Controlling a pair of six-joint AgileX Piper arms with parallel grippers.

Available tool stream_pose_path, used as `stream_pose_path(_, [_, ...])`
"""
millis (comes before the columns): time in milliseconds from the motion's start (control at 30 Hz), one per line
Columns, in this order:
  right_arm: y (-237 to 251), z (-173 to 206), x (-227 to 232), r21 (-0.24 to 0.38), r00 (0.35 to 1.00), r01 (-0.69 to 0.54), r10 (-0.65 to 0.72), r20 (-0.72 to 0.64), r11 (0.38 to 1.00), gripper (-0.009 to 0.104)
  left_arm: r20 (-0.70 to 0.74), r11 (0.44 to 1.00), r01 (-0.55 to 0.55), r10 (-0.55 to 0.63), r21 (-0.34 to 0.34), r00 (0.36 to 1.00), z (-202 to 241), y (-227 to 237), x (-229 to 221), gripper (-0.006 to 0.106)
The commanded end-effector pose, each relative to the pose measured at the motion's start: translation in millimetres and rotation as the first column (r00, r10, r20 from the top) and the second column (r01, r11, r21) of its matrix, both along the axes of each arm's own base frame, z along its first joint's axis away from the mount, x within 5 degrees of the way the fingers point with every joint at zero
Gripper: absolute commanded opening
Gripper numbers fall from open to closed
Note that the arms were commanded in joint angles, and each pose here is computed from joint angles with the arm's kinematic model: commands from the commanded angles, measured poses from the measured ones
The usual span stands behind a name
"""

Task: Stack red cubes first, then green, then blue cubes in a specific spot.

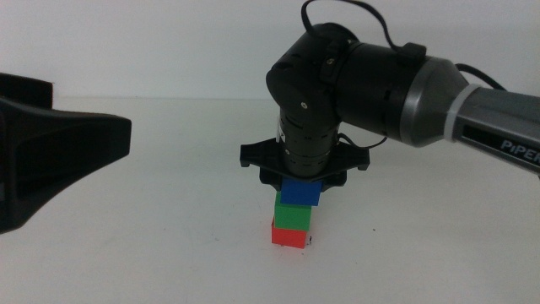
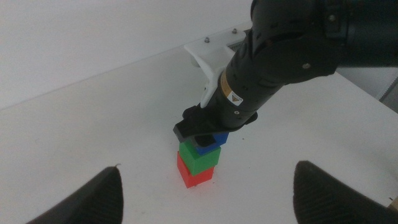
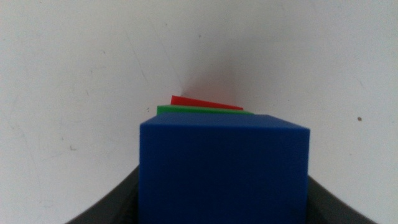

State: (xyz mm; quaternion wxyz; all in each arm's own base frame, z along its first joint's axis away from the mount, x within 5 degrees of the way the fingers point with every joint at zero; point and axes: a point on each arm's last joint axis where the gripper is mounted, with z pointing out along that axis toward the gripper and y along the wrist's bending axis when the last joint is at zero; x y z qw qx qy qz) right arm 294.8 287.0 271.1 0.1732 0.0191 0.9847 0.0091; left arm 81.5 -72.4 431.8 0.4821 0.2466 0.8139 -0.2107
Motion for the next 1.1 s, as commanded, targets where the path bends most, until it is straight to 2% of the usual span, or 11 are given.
stream_pose_path(0, [1.6,1.3,2.9,-0.001,1.0,0.0,0.0,0.023,1.0,0.008,0.013,1.0,0.003,-0.003,-0.011,1.0,1.5,0.3,-0.6,0.094])
stream_pose_path(267, [4.6,0.8,3.9,0.016,0.999,-0.011,0.01,0.039,1.0,0.008,0.013,1.0,0.003,-0.003,-0.011,1.0,1.5,0.3,-0.6,0.094])
stream_pose_path(767, [9.5,-11.8,4.7,-0.017,1.0,-0.015,0.015,0.025,1.0,0.01,0.013,1.0,0.003,-0.003,-0.011,1.0,1.5,0.3,-0.6,0.094])
stream_pose_path(800, [9.8,-12.8,4.9,-0.019,1.0,-0.015,0.015,0.024,1.0,0.013,0.014,1.0,0.002,-0.002,-0.01,1.0,1.6,0.3,-0.5,0.094])
stream_pose_path(867, [10.0,-13.6,5.1,-0.02,1.0,-0.015,0.015,0.022,1.0,0.029,0.018,1.0,-0.001,0.001,-0.006,1.0,1.6,0.7,-0.2,0.094])
stream_pose_path(900, [10.1,-13.5,5.2,-0.019,1.0,-0.015,0.016,0.024,1.0,0.054,0.018,1.0,-0.001,0.001,-0.006,1.0,1.6,0.7,-0.2,0.094])
stream_pose_path(1067, [12.9,-8.6,7.1,0.023,0.997,-0.034,0.033,0.063,0.999,0.093,0.018,1.0,-0.001,0.001,-0.006,1.0,1.6,0.7,-0.2,0.094])
